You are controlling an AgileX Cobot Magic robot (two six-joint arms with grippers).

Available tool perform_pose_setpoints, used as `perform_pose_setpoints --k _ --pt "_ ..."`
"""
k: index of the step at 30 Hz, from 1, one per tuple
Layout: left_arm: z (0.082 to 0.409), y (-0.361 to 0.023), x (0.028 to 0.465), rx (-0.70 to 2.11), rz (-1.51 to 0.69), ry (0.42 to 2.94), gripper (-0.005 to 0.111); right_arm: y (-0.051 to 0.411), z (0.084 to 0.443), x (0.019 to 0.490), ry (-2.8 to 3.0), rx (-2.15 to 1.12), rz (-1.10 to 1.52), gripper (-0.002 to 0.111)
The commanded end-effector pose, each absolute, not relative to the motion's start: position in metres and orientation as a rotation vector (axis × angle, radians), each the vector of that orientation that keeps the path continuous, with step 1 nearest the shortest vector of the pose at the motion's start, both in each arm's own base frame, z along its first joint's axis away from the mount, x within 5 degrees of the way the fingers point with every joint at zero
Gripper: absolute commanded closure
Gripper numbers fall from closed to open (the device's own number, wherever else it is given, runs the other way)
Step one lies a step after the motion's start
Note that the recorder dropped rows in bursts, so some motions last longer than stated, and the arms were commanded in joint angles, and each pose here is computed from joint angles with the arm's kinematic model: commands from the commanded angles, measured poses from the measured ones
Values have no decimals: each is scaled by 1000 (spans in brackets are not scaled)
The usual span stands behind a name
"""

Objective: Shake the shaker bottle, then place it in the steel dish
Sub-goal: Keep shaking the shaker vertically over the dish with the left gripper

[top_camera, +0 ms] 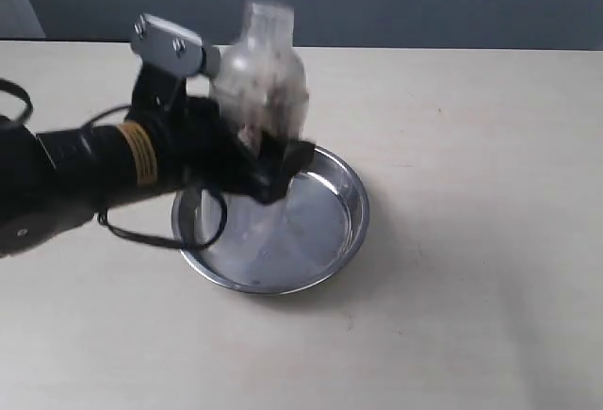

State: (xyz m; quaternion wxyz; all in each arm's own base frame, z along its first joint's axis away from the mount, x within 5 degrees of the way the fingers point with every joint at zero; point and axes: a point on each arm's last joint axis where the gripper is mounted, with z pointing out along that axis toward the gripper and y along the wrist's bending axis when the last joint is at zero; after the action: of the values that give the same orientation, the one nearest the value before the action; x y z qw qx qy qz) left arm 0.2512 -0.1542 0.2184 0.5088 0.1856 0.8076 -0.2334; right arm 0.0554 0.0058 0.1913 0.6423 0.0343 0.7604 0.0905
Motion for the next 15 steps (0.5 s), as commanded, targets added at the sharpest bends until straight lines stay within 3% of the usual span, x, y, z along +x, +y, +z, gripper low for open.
perform_pose_setpoints --k 1,2,3,4,5,8,10,12,13,15 --pt "318 -152 239 445 -634 1533 106 6 192 55 1716 71 203 109" --pt "298 -153 242 448 -611 1629 106 6 192 55 1716 71 203 109" --pt "250 -155 248 437 -599 1801 106 6 192 55 1716 71 203 109" --pt "230 -155 252 409 -605 1861 106 6 192 55 1716 71 203 109" --pt "233 -156 254 400 -630 1822 106 6 192 55 1716 71 203 109" --pt "303 -146 256 331 -593 1574 106 6 192 55 1716 71 203 109" --pt "282 -135 270 203 -522 1723 106 6 192 55 1716 71 203 109" --pt "228 -157 263 430 -494 1936 106 6 192 55 1716 71 203 109" --pt "218 -163 261 511 -487 1936 106 6 192 55 1716 71 203 109" --pt "261 -169 257 508 -553 1778 106 6 192 55 1716 71 203 109"
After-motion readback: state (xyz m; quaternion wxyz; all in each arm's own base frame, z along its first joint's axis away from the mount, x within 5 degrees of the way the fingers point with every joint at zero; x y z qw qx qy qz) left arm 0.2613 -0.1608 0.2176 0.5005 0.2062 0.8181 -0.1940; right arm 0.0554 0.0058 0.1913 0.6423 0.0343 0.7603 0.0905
